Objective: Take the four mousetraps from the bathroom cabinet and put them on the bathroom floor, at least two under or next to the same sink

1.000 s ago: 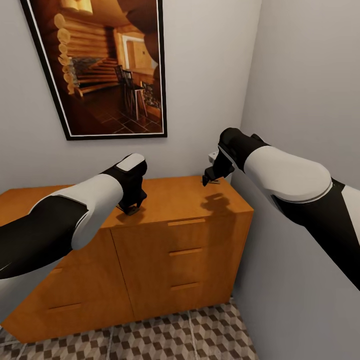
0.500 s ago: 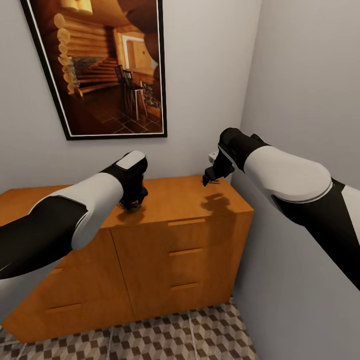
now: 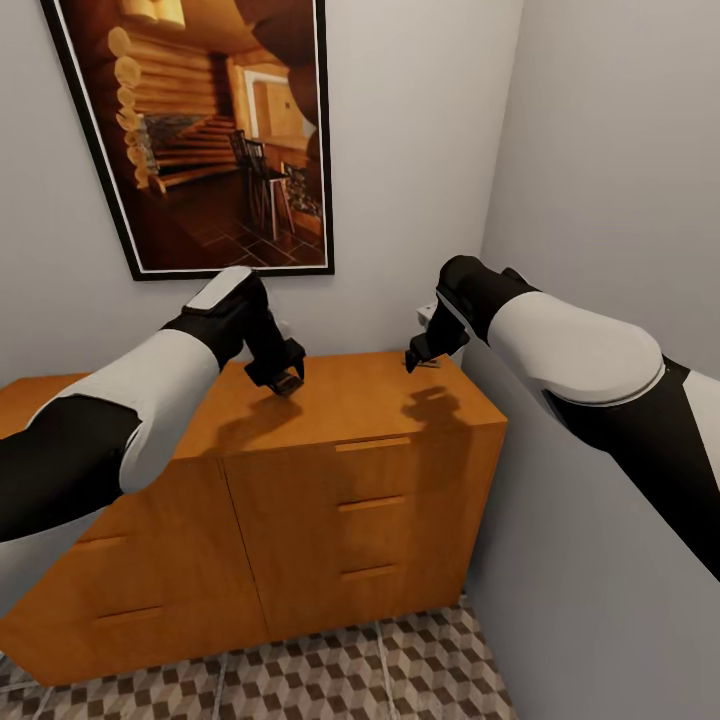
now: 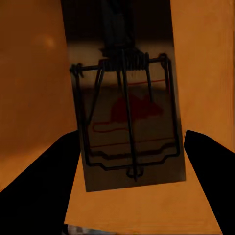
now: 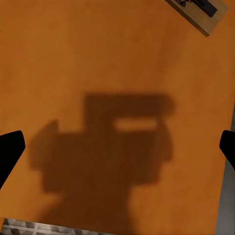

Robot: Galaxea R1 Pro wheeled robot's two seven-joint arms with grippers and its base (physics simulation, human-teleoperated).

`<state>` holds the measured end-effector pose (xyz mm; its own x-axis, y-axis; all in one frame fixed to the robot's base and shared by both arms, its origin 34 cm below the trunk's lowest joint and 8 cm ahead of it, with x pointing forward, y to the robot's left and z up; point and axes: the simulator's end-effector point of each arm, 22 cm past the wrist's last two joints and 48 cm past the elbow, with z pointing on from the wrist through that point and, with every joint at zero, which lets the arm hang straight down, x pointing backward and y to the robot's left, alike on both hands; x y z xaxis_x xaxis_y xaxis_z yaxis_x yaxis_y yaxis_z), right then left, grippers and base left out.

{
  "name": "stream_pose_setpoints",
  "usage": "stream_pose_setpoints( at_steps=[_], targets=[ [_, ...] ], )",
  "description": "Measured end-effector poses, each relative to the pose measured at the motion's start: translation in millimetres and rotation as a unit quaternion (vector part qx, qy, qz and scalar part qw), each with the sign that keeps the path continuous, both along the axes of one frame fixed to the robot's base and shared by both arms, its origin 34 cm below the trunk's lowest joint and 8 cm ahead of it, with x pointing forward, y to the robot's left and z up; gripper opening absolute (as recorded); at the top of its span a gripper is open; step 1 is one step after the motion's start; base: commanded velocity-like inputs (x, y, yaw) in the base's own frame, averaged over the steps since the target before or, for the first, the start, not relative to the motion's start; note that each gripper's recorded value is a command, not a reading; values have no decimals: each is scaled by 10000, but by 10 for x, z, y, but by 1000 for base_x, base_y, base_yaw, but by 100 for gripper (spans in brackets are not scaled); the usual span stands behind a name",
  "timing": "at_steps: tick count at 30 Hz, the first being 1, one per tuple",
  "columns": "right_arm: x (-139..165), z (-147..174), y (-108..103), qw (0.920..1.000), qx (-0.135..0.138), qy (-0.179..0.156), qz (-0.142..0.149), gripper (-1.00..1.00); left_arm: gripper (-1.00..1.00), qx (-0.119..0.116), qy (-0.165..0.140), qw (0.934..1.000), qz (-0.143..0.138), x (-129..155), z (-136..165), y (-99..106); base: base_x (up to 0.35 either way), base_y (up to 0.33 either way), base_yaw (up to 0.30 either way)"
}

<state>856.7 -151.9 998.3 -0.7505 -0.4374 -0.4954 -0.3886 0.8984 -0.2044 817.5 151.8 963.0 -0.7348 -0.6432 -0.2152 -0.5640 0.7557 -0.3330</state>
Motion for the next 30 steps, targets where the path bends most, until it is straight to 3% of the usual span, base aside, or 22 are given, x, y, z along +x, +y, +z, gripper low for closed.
stream_pose_setpoints(
  at_steps=[4, 8, 12, 17, 22, 27, 30],
  targets=[
    [0, 0, -5, 10000, -10, 0, -7, 100, -100, -52, 87, 9999, -31, -36, 3, 10, 0, 0, 0],
    [3, 2, -11, 10000, -20, -8, -13, 100, -100, -284, 54, 9994, -189, -45, 93, -38, 0, 0, 0],
    [6, 4, -10, 10000, -23, -17, -10, 100, -100, -740, -304, 9952, -561, 7, 410, -39, 0, 0, 0],
    [9, 7, -6, 10000, -19, -29, 1, 100, -100, -1331, -886, 9833, -867, 39, 913, 40, 0, 0, 0],
    [11, 6, 6, 10000, -6, -35, 23, 100, -100, -1488, -1422, 9729, -1049, 32, 1315, 183, 0, 0, 0],
    [10, 5, 11, 10000, 0, -30, 37, 100, -100, -1780, -1748, 9591, -1339, -59, 1618, 160, 0, 0, 0],
    [11, 5, 6, 10000, -14, -32, 35, 100, -100, -1620, -1786, 9605, -1388, -67, 1613, 170, 0, 0, 0]
  ],
)
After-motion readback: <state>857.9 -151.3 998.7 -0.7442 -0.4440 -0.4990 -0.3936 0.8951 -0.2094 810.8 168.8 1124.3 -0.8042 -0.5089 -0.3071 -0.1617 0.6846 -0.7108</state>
